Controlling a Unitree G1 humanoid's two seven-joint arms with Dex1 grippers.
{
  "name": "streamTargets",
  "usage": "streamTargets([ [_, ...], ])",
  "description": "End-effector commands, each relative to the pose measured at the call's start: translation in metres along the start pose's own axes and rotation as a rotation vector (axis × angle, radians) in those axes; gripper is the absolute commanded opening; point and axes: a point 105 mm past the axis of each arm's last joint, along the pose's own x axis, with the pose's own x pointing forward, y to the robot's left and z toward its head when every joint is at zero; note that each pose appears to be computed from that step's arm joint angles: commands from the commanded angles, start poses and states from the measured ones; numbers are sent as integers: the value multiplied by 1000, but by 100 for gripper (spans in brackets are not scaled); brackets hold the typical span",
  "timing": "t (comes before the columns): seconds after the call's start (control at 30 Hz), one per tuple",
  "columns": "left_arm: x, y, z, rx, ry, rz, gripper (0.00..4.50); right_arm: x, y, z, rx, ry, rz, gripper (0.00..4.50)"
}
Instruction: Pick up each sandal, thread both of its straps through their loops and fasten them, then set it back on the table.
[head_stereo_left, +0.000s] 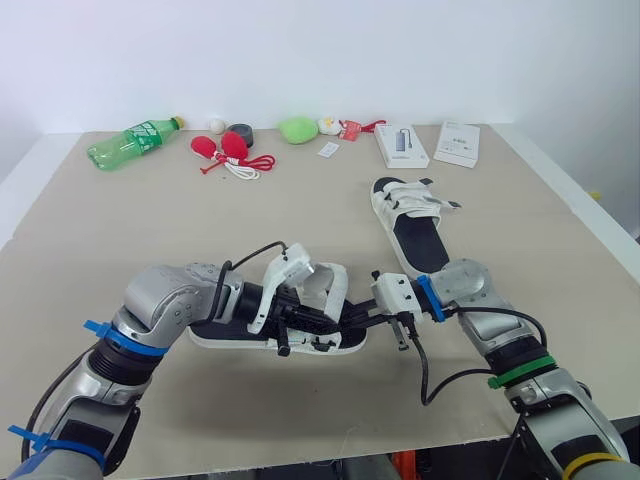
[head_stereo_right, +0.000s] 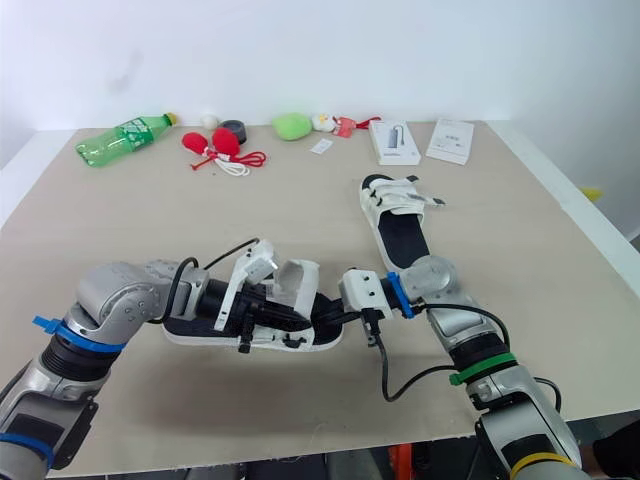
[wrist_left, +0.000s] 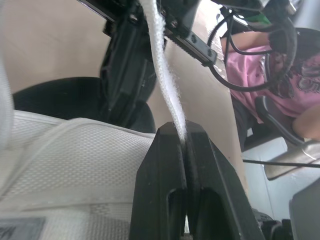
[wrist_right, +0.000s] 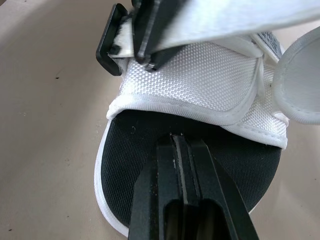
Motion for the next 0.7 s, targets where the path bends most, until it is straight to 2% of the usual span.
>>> streamTargets([
  [0.03, 3, -14, -5, 38, 58, -70, 5, 5, 12, -23, 70, 89, 35, 0],
  [0.2, 2, -1, -16, 60, 94, -3, 5, 5, 12, -23, 73, 88, 33, 0],
  [0.27, 1, 4, -17, 19, 87, 15, 5, 5, 12, -23, 75, 89, 32, 0],
  [0.37, -1, 1, -15, 27, 80, -7, 89, 4, 12, -23, 76, 90, 31, 0],
  [0.53, -15, -6, 4, 94, 32, -45, 280, 3, 12, -23, 76, 94, 29, 0],
  [0.7, -32, -4, 28, 113, -31, -27, 280, 2, 12, -24, 76, 96, 30, 0],
])
